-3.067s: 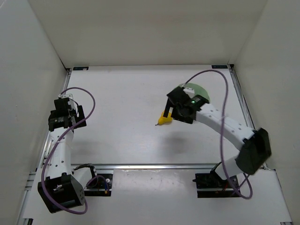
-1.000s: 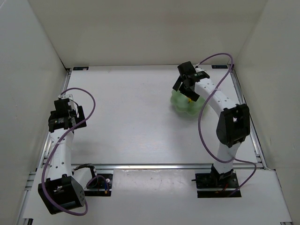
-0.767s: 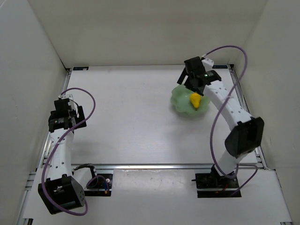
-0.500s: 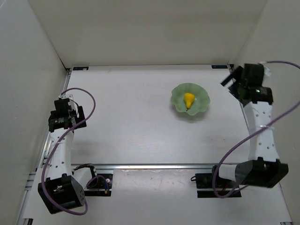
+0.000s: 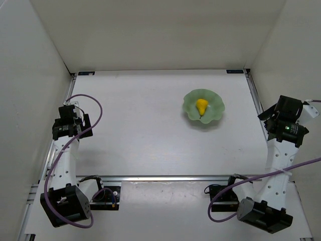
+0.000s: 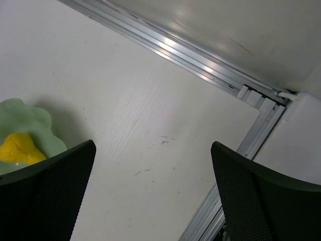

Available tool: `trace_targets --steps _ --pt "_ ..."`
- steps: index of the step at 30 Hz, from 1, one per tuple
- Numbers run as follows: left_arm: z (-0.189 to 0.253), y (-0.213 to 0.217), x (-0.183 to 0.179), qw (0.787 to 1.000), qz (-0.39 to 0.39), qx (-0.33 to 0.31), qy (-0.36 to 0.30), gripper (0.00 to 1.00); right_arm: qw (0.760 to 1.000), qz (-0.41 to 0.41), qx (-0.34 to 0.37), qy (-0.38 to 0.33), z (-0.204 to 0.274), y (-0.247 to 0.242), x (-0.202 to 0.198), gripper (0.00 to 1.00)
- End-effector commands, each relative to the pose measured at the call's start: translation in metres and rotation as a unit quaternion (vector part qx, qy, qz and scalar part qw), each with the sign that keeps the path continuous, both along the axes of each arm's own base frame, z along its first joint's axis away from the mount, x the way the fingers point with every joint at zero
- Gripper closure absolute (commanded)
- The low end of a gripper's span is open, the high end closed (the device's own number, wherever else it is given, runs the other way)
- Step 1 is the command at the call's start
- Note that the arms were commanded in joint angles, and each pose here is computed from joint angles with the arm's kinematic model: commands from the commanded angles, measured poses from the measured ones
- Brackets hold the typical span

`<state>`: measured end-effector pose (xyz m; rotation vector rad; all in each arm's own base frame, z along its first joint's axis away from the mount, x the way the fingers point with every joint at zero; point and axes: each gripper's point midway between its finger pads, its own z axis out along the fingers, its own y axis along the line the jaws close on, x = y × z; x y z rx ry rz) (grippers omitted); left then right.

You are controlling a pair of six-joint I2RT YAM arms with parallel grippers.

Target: Place and organize the fake fruits in the fruit bowl

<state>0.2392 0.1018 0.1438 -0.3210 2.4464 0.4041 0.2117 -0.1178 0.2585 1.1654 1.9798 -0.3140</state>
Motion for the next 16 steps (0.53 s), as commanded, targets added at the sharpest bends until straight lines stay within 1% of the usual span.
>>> trace_targets --steps 1,16 --pt "0.003 -0.002 0.004 1.000 -0.006 -0.001 -0.011 0.00 0.999 -0.043 -0.030 -0.001 0.005 -0.012 -0.014 0.00" --pt "0.000 -0.003 0.004 1.000 -0.009 -0.006 -0.007 0.00 1.000 -0.015 -0.004 0.013 -0.009 -0.004 -0.004 0.00"
